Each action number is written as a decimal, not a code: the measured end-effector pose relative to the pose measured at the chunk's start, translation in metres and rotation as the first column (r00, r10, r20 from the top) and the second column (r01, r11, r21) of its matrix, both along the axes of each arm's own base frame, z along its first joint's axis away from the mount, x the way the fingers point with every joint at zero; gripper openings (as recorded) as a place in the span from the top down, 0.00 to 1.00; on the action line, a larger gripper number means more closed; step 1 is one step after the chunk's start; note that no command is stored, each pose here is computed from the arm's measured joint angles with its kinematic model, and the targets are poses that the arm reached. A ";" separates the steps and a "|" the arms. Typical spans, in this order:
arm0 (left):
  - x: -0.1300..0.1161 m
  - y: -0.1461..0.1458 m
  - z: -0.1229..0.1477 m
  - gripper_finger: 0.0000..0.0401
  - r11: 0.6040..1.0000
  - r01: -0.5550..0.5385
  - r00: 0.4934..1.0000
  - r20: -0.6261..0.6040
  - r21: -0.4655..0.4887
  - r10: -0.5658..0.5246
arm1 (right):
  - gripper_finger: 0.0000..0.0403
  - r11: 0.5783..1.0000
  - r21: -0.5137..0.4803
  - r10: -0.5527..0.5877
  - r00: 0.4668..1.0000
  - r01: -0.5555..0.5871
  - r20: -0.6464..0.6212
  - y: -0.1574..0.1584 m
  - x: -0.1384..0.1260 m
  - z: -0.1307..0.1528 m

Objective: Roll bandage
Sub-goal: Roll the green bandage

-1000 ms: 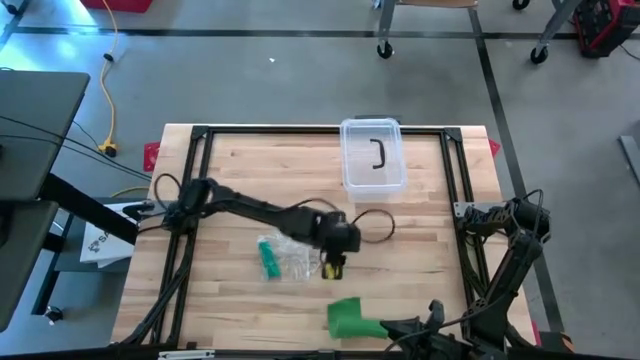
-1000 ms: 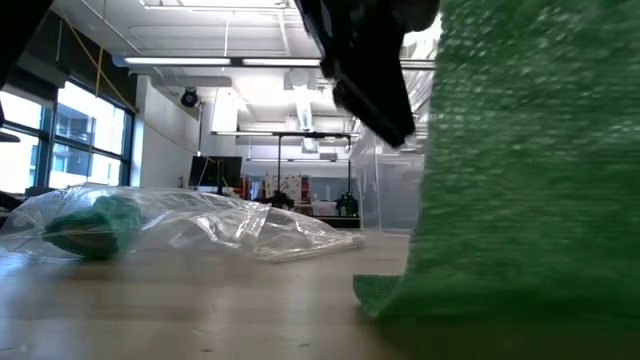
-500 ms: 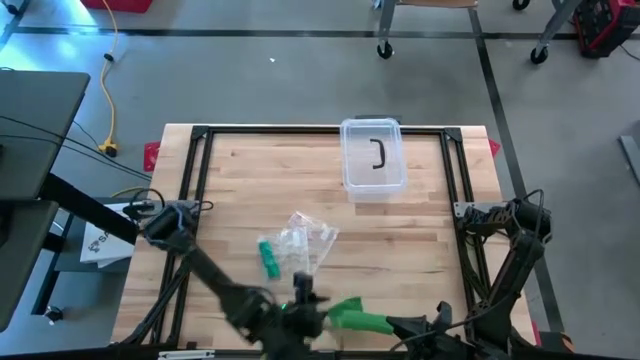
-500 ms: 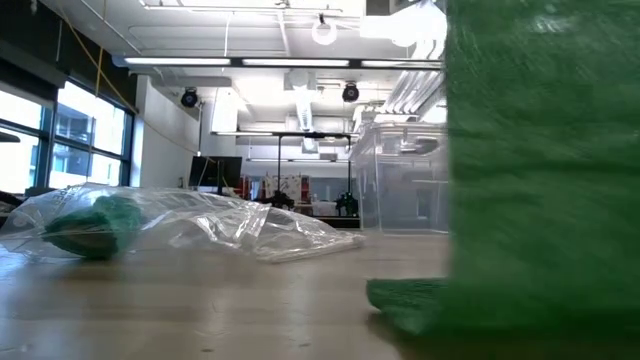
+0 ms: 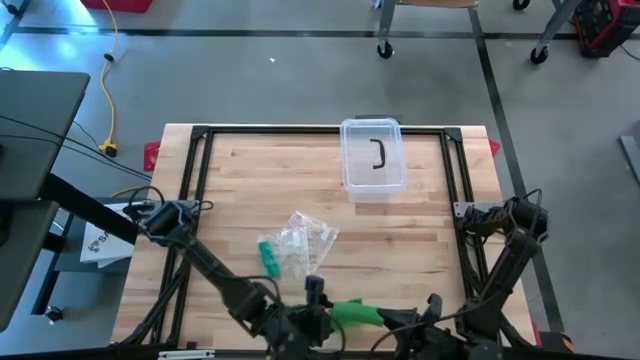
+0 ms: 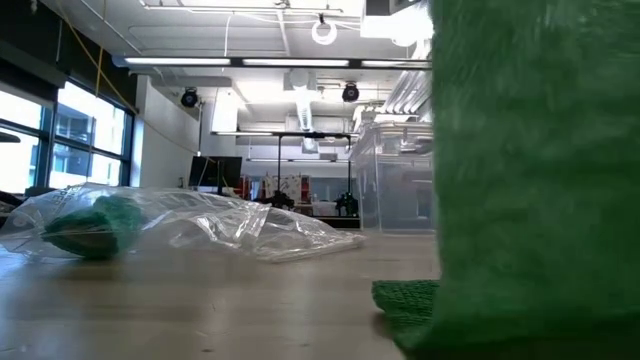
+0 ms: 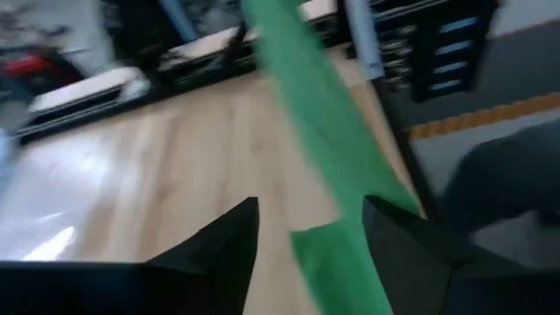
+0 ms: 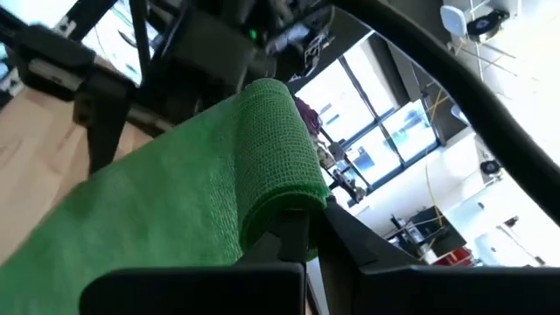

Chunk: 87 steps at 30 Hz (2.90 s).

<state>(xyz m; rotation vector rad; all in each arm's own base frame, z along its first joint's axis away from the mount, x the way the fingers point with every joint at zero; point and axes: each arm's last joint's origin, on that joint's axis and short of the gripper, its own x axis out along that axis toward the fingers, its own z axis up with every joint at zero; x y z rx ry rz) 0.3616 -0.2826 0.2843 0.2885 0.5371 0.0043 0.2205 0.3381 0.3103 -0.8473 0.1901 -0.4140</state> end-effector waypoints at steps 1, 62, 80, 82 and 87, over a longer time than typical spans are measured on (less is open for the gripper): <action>0.003 0.001 0.001 0.49 0.999 0.029 1.000 0.002 -0.016 -0.029 | 1.00 1.000 0.011 0.001 1.000 -0.001 0.007 0.000 0.000 0.002; -0.035 -0.034 0.003 0.30 0.936 -0.350 0.893 0.287 -0.038 0.346 | 1.00 0.995 0.049 -0.088 0.996 0.086 0.024 -0.009 0.009 0.007; 0.020 -0.011 0.029 0.46 0.994 -0.103 0.914 0.390 -0.047 0.113 | 1.00 0.996 0.051 -0.072 0.997 0.070 0.025 -0.005 0.003 0.008; 0.023 -0.009 0.028 0.53 0.992 -0.113 0.909 0.397 -0.062 0.129 | 1.00 0.996 0.052 -0.071 0.997 0.070 0.025 -0.005 0.003 0.008; 0.027 -0.010 0.022 0.72 0.991 -0.111 0.907 0.400 -0.070 0.130 | 1.00 0.997 0.051 -0.064 0.998 0.063 0.025 -0.004 0.001 0.008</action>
